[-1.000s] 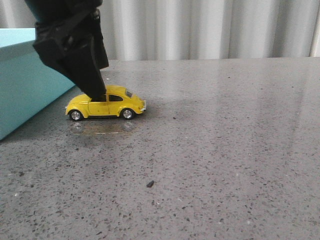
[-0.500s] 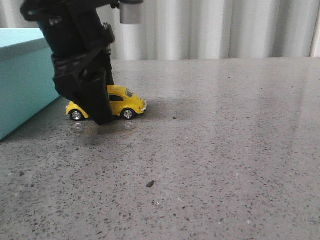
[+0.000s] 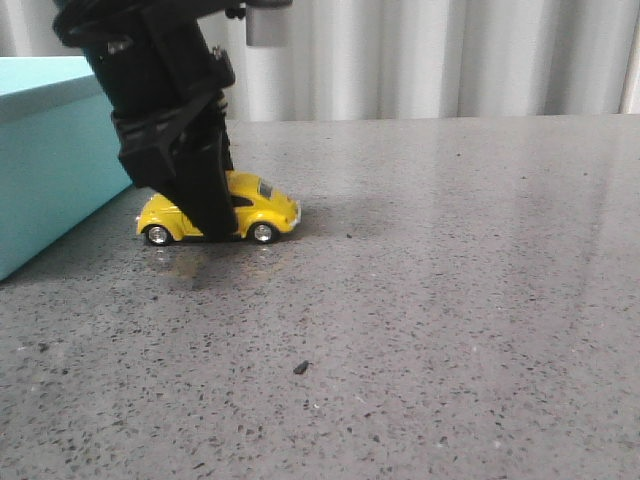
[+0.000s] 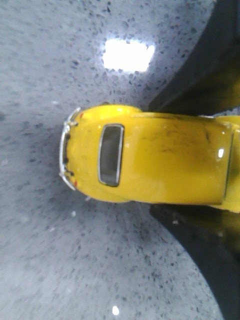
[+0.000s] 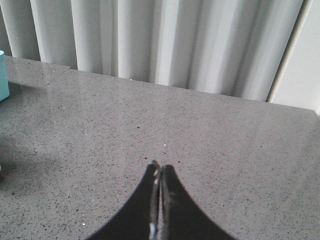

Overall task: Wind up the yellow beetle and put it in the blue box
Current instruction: 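Lift the beetle with the left gripper over the blue box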

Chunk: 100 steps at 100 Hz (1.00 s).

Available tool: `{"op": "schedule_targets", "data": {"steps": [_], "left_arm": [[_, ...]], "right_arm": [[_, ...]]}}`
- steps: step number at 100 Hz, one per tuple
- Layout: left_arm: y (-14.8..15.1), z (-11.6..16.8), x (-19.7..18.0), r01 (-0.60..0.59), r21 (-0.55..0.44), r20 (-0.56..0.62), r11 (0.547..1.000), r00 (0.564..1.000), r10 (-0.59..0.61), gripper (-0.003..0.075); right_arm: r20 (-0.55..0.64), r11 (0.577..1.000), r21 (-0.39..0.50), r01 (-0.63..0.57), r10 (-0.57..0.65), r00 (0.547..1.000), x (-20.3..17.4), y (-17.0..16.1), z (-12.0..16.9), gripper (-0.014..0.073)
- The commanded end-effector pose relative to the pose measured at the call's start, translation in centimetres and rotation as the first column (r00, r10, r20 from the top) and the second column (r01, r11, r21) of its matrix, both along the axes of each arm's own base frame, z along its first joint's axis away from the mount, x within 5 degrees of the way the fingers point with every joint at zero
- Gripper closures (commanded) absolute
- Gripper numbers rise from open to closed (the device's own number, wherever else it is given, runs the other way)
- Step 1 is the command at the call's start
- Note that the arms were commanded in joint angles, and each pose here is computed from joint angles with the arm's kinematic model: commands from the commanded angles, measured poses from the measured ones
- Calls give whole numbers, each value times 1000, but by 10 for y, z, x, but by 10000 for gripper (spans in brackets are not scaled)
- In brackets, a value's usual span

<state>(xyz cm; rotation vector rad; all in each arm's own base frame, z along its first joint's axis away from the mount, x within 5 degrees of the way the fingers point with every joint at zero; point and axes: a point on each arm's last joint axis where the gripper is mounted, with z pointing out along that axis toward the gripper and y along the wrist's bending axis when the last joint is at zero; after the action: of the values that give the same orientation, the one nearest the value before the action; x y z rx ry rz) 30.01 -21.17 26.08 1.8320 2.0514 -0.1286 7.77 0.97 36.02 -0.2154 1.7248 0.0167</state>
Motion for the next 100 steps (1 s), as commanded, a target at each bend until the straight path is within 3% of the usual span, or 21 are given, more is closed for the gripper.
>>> {"op": "schedule_targets", "data": {"steps": [1,14,33,43,55,66,81,88,100], "left_arm": [[1,33,-4,-8,-80,82,997,997,15,601],[3,62,-8,3,-116,136,993,991,13,624],[18,131,-20,15,-156,319,988,947,36,624],[37,156,-21,-89,-156,403,984,903,146,623],[71,164,-11,-256,-165,415,953,858,302,623],[113,164,7,-459,-243,368,855,772,519,623],[167,157,26,-663,-413,235,625,585,776,624],[186,148,31,-708,-439,180,553,534,826,624],[207,120,41,-783,-416,61,463,484,873,623]], "right_arm": [[104,1000,3,-10,10,995,0,1,15,648],[104,1000,3,-10,10,995,0,1,15,648],[104,1000,3,-10,10,995,0,1,15,648],[104,1000,3,-10,10,995,0,1,15,648],[104,1000,3,-10,10,995,0,1,15,648],[104,1000,3,-10,10,995,0,1,15,648],[104,1000,3,-10,10,995,0,1,15,648],[104,1000,3,-10,10,995,0,1,15,648],[104,1000,3,-10,10,995,0,1,15,648]]}}
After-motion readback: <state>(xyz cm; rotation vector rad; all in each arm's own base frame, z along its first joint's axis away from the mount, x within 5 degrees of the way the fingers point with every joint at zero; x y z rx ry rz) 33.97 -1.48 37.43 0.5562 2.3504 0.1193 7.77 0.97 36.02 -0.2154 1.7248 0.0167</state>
